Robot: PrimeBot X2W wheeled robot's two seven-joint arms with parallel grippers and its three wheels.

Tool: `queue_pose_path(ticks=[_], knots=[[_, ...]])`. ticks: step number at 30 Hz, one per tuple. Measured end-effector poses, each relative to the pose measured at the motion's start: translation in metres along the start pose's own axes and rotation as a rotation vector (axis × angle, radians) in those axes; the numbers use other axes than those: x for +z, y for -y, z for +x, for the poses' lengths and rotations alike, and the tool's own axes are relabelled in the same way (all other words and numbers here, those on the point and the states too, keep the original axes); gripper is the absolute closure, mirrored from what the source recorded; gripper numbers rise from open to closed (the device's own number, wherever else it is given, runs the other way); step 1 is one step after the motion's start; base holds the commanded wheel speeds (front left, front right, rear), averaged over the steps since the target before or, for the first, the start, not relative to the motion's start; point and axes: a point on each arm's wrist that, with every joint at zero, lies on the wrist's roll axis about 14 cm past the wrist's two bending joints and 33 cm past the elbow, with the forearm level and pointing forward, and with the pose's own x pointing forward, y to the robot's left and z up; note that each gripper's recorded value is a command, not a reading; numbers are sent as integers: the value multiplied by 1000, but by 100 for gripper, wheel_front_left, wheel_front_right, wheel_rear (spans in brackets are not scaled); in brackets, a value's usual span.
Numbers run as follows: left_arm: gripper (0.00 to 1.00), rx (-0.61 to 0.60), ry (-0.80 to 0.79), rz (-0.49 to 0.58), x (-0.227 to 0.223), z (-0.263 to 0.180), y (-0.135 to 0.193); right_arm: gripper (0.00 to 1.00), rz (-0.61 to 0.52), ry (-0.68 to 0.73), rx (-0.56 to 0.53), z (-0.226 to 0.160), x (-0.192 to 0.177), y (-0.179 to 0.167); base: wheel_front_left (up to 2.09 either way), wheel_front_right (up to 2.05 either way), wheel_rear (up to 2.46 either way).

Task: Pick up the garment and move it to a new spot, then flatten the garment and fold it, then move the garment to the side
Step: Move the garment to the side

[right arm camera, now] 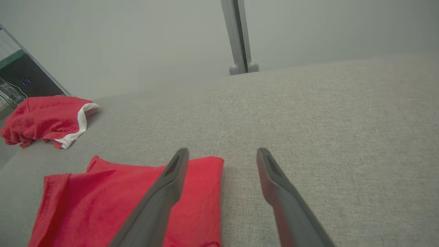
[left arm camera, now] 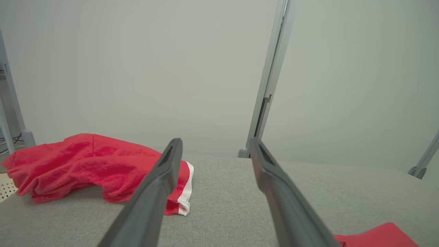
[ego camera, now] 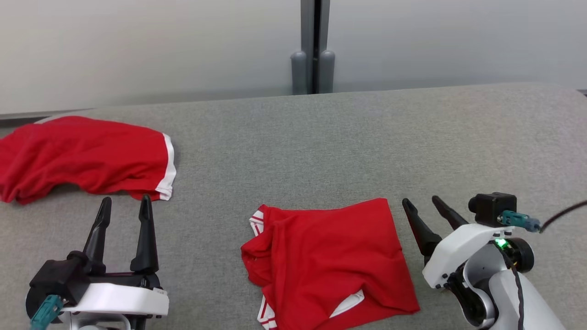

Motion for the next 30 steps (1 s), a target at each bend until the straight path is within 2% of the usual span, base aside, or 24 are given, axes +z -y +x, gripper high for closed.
queue_pose_path(ticks=[13, 15, 16, 17, 18, 25, 30], knots=[[0, 72, -38, 1, -13, -4, -22, 0, 172, -393, 20, 27, -83, -7, 0, 0, 0], [0, 86, -49, 3, -16, -6, -27, 0, 192, -419, 29, 31, -86, -9, 0, 0, 0], [0, 91, -52, 4, -17, -7, -29, 5, 198, -426, 36, 33, -87, -11, 0, 0, 0], [0, 96, -55, 5, -17, -7, -31, 5, 205, -431, 42, 35, -87, -13, 0, 0, 0], [0, 98, -57, 5, -18, -8, -32, 100, 210, -436, 47, 35, -88, -14, 0, 0, 0], [0, 93, -56, -1, -19, -4, -29, 100, 231, -392, 64, 36, -79, -18, 0, 0, 0], [0, 14, -43, -20, -18, 8, -3, 100, 212, -286, 29, 34, -51, 1, 0, 0, 0]])
